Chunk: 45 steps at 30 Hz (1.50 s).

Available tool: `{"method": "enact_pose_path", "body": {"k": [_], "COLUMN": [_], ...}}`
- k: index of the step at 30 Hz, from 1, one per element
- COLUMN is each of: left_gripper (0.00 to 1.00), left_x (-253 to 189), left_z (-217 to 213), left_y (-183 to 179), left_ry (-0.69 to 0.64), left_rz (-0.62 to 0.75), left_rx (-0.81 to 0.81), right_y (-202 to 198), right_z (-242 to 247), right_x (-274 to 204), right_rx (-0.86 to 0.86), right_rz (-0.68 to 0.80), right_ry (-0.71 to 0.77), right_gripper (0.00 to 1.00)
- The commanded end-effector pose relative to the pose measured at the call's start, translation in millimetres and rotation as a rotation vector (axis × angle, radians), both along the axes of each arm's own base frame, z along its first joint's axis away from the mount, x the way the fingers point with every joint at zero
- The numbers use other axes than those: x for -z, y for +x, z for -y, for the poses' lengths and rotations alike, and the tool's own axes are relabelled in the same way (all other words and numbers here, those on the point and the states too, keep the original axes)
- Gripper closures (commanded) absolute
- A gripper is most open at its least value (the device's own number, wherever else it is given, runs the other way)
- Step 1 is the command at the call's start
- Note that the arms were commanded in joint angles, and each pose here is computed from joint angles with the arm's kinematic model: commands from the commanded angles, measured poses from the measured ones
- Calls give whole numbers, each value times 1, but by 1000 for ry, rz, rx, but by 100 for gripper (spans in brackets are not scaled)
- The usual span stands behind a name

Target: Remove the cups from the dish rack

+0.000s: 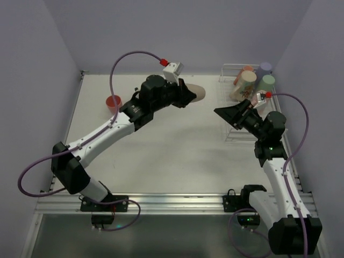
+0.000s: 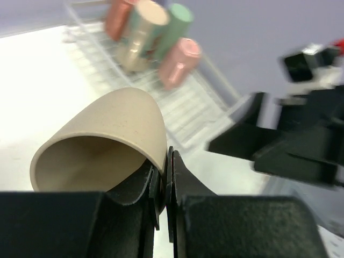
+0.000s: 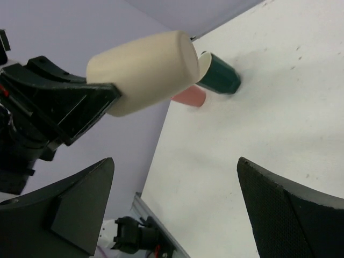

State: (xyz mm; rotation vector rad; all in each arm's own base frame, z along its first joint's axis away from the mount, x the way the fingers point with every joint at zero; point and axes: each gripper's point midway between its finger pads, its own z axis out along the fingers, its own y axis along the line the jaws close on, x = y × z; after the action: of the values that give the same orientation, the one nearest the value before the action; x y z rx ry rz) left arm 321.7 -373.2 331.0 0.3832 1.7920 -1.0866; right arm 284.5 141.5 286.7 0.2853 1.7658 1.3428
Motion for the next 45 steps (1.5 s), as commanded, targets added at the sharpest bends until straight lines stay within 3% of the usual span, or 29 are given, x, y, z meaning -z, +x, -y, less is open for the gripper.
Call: {"method": "enact_pose_path", "body": {"k": [1, 3, 5, 10, 25, 39, 45], "left_gripper": [100, 100, 100, 100, 100, 100, 94], "left_x": [50, 82, 94, 127, 196, 215, 221], "left_z": [-48, -65, -71, -82, -96, -96, -99], "left_y": [35, 50, 66, 92, 149, 151, 154], "left_ry": [428, 600, 687, 811, 886, 902, 916], "left_rz": [2, -32, -34, -76, -207, -290, -295], "left_rx": [-203, -264, -318, -338, -284, -230, -242], "right_y": [1, -1, -3, -10, -15, -15, -17], "right_z": [22, 26, 31, 34, 32, 24, 22], "right_x": [-7, -4, 5, 23, 50, 48, 46], "right_rx": [138, 162, 186, 192, 159, 128, 125], "right_rz": [62, 52, 42, 17, -14, -9, -5], "right_ry": [-177, -210, -245, -276, -301, -298, -296], "right_gripper": [1, 1, 1, 1, 1, 1, 1]}}
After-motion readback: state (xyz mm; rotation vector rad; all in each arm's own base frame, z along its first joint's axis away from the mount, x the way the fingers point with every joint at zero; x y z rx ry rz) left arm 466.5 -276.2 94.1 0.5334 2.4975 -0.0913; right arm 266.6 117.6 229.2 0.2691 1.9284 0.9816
